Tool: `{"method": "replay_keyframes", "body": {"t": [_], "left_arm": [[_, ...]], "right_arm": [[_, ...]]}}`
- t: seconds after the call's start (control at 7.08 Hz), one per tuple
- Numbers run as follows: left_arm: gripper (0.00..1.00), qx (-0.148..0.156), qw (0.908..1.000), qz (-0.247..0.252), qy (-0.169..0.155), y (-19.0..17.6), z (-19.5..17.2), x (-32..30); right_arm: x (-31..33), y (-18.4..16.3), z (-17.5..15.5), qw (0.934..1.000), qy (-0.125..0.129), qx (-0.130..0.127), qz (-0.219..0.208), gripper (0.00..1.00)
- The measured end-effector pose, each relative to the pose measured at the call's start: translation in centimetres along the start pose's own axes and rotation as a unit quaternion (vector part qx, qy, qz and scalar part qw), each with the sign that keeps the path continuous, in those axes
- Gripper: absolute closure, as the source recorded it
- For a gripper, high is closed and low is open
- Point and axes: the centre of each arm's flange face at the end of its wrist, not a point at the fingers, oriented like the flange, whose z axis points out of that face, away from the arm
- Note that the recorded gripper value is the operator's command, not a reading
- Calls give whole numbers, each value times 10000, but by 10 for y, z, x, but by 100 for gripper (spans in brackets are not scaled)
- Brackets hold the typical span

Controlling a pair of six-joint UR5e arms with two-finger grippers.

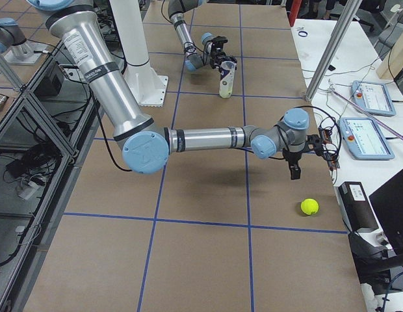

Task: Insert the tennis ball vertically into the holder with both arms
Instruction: 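Move the right gripper to the farther tennis ball and grasp it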

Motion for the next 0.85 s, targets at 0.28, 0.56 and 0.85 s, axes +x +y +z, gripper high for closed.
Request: {"method": "replay_keyframes", "body": {"t": [0.28, 0.56, 0.85], "left_arm": [[3, -1, 10000, 9, -10, -1, 0, -2], [2, 0, 10000, 13, -13, -1, 0, -3], [2, 12, 10000, 25, -21, -3, -1, -5]], "right_arm": [[28, -4, 38, 9986, 521, -21, 75, 1], [26, -13, 66, 9941, 1083, -39, 32, 1], [14, -19, 86, 9880, 1541, 17, -95, 1]]}}
